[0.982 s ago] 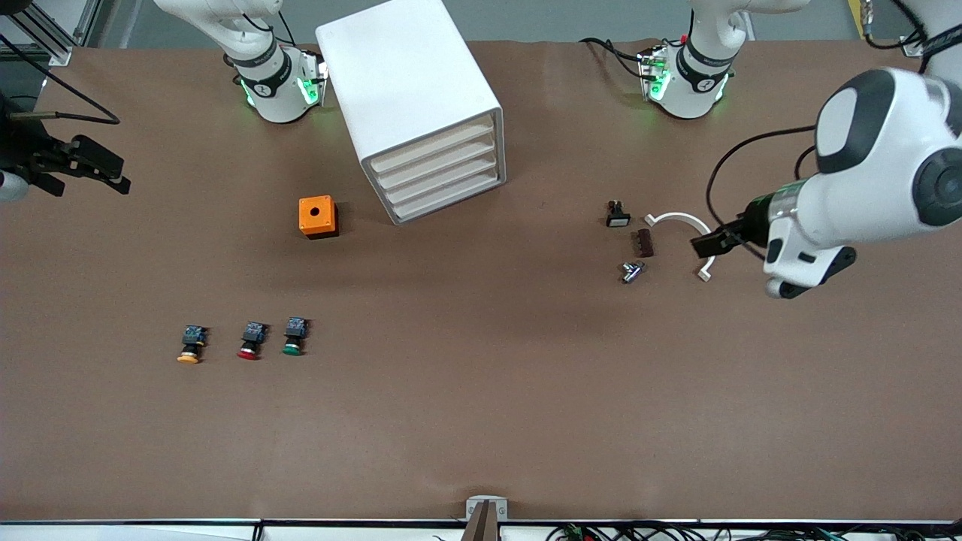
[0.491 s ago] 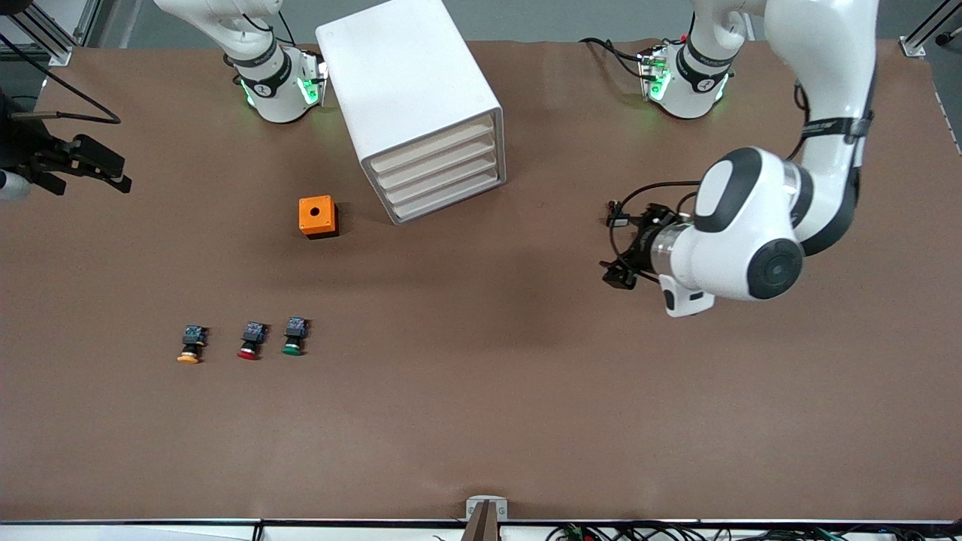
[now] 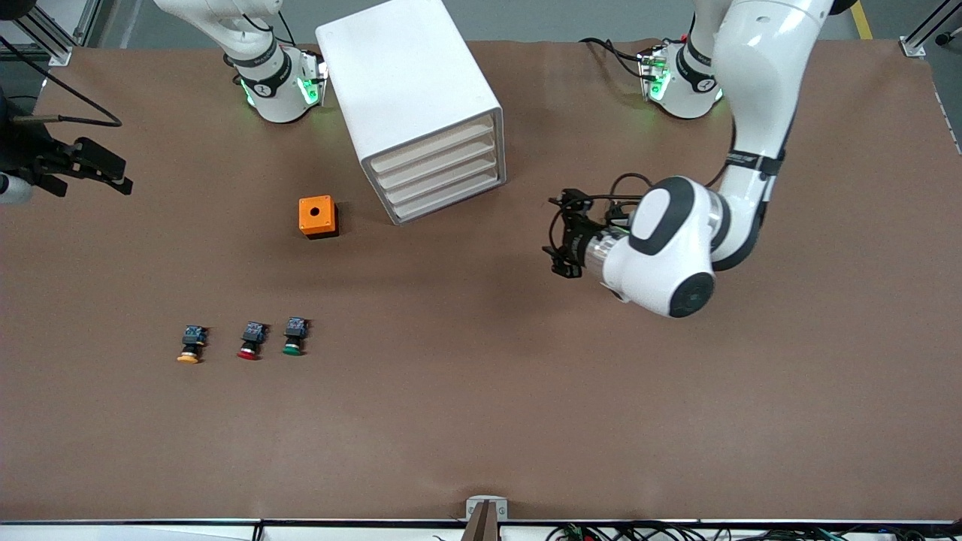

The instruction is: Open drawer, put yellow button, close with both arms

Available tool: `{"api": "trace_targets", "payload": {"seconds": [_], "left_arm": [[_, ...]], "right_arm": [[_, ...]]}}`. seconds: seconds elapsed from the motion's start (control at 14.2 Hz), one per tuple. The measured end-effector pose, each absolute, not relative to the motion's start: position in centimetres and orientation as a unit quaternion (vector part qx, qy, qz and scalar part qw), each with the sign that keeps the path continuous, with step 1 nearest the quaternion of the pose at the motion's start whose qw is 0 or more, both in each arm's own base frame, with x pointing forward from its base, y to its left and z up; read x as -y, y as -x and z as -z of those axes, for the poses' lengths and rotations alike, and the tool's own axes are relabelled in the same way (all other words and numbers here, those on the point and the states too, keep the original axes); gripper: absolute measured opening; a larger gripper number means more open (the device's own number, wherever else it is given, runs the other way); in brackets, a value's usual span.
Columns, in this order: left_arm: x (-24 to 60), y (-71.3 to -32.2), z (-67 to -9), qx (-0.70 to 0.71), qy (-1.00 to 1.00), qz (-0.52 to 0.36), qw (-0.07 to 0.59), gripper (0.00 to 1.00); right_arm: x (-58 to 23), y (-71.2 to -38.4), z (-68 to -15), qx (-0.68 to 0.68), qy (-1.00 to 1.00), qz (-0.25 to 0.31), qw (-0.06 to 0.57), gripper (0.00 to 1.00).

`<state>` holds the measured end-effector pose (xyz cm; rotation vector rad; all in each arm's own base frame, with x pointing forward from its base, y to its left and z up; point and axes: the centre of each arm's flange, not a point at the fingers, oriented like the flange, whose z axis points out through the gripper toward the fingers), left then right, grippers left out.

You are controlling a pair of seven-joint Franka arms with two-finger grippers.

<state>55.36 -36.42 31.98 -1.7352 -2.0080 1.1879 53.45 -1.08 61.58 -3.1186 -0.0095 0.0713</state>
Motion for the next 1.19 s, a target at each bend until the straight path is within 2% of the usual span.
{"api": "trace_targets", "payload": {"seconds": [0.21, 0.28, 0.35, 0.49, 0.56, 0.63, 0.7, 0.91, 0.98, 1.05, 1.12, 1.19], "left_arm": [[40.3, -53.0, -29.2, 0.721, 0.513, -0.430, 0.178, 1.00], [41.3, -52.2, -28.6, 0.727, 0.495, -0.434, 0.194, 0.92], [42.4, -51.5, -28.3, 0.733, 0.480, -0.433, 0.210, 0.92], [44.6, -49.6, -28.5, 0.735, 0.461, -0.438, 0.235, 0.79], [46.0, -48.4, -28.6, 0.730, 0.459, -0.443, 0.246, 0.78], [47.1, -47.3, -28.7, 0.724, 0.461, -0.446, 0.255, 0.71], [48.1, -46.3, -28.7, 0.718, 0.464, -0.449, 0.261, 0.65], [49.9, -44.5, -28.5, 0.705, 0.466, -0.460, 0.273, 0.65], [50.4, -44.0, -28.4, 0.702, 0.466, -0.463, 0.276, 0.60], [50.9, -43.5, -28.3, 0.699, 0.463, -0.468, 0.280, 0.60], [51.3, -43.1, -28.1, 0.697, 0.460, -0.472, 0.283, 0.55], [51.7, -42.7, -27.9, 0.695, 0.459, -0.473, 0.287, 0.55]], "right_arm": [[2.9, -55.4, -58.6, 0.018, 0.999, -0.038, 0.011, 1.00], [3.7, -55.9, -57.9, 0.019, 0.999, -0.040, 0.011, 1.00], [4.8, -56.5, -56.7, 0.013, 0.999, -0.045, 0.012, 1.00], [7.6, -58.0, -53.5, 0.002, 0.998, -0.056, 0.014, 1.00], [8.9, -58.6, -52.0, -0.002, 0.998, -0.057, 0.015, 1.00], [9.7, -59.1, -50.6, -0.006, 0.998, -0.054, 0.015, 1.00], [10.1, -59.5, -48.9, -0.008, 0.999, -0.046, 0.014, 1.00], [10.0, -59.4, -42.0, -0.021, 1.000, -0.012, 0.008, 1.00], [9.9, -59.2, -39.7, -0.027, 1.000, 0.001, 0.006, 1.00], [9.7, -58.9, -37.4, -0.029, 0.999, 0.013, 0.004, 1.00], [9.6, -58.8, -35.1, -0.031, 0.999, 0.022, 0.003, 1.00], [9.6, -58.8, -33.0, -0.032, 0.999, 0.027, 0.002, 1.00]]}}
